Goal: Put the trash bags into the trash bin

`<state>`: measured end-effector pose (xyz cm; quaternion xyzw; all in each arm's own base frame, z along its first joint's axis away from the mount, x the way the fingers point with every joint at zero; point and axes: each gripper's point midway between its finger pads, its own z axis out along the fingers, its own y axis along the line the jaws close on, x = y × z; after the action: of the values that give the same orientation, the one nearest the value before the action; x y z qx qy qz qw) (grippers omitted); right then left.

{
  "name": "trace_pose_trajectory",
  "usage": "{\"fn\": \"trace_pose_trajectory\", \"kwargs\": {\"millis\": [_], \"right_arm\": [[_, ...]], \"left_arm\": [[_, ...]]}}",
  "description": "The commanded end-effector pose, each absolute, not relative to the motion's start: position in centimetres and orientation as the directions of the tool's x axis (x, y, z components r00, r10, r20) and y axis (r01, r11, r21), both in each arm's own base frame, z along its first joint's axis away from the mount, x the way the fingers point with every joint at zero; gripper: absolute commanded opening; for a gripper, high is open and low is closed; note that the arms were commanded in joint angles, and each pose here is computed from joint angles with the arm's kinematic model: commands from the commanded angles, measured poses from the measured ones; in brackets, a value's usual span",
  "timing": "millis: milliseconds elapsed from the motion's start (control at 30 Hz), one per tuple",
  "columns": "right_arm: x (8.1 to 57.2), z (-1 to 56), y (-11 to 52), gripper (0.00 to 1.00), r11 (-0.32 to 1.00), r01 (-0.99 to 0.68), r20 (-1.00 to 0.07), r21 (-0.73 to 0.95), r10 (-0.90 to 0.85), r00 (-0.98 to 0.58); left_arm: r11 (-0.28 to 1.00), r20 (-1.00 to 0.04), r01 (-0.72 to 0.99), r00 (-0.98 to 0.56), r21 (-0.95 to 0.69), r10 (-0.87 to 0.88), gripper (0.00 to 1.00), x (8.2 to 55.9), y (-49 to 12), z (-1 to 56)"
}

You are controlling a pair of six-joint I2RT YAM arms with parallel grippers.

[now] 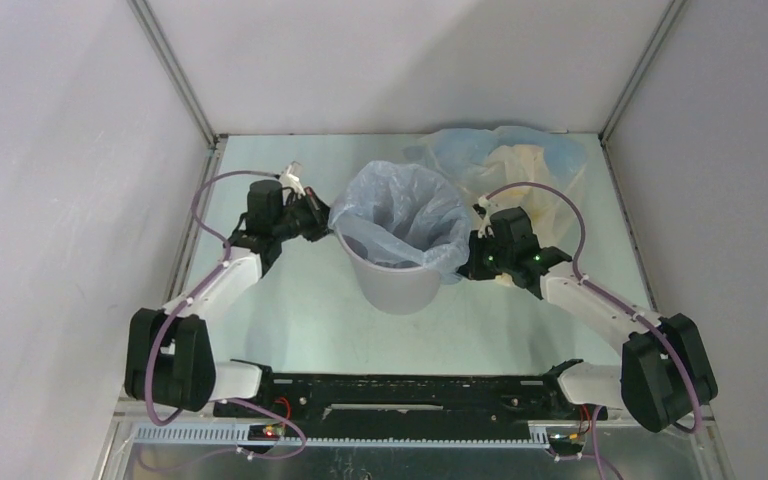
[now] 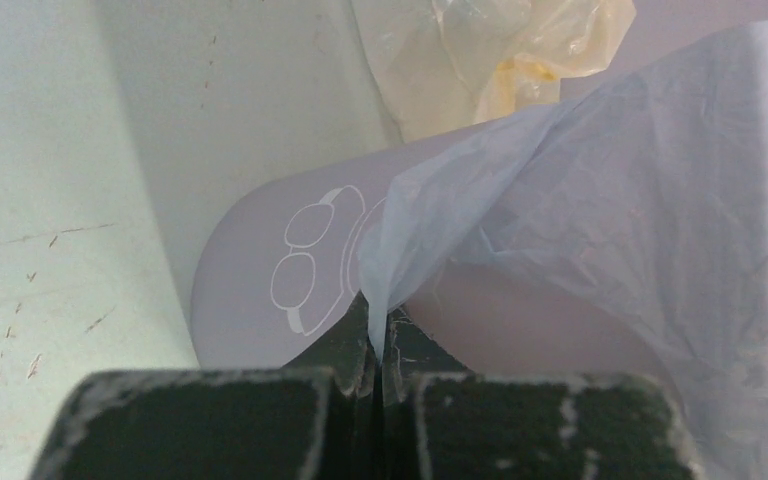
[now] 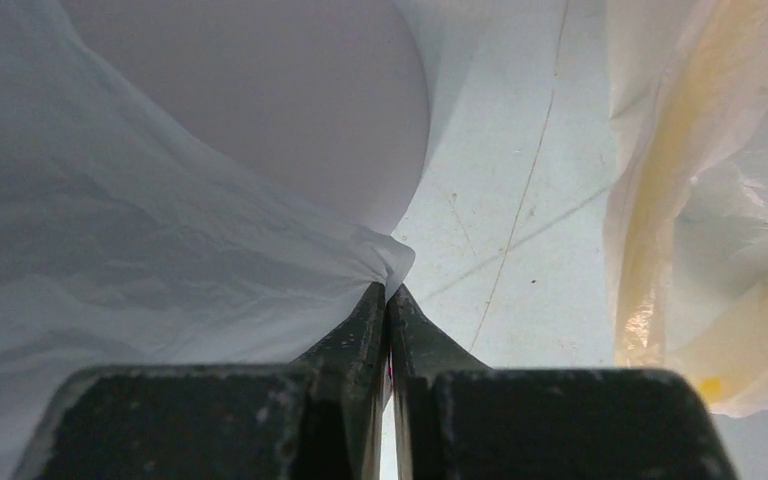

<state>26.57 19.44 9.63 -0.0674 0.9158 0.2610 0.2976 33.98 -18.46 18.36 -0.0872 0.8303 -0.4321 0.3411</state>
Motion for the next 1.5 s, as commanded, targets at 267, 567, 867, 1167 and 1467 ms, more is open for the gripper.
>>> {"fn": "trace_pose_trajectory", "kwargs": {"millis": [267, 567, 867, 1167, 1467], "right_arm": [[26.8, 12.6, 18.6, 0.27, 0.86, -0.321, -0.699, 0.396, 0.056, -0.713], [25.4, 12.9, 19.1, 0.38, 0.828, -0.365, -0.715, 0.425, 0.06, -0.696], [26.6, 8.7, 18.0, 0.39, 0.889, -0.274, -0.655, 0.367, 0.038, -0.755], [27.0, 10.1, 17.3, 0.37, 0.891, -0.269, -0.687, 0.365, 0.062, -0.724], [26.1, 12.6, 17.3, 0.36, 0.872, -0.324, -0.745, 0.368, 0.068, -0.663]], "left_arm": [[0.589, -0.472, 0.134, -0.746, -0.797, -0.47, 0.0, 35.6, -19.0, 14.8], [0.594, -0.471, 0.13, -0.75, -0.794, -0.464, 0.0, 36.3, -19.1, 13.8], [0.575, -0.484, 0.162, -0.74, -0.802, -0.466, 0.0, 35.7, -19.2, 15.6], [0.6, -0.483, 0.144, -0.749, -0.787, -0.454, 0.0, 35.7, -18.9, 14.1], [0.66, -0.454, 0.067, -0.777, -0.748, -0.436, 0.0, 36.8, -18.3, 9.8]]}}
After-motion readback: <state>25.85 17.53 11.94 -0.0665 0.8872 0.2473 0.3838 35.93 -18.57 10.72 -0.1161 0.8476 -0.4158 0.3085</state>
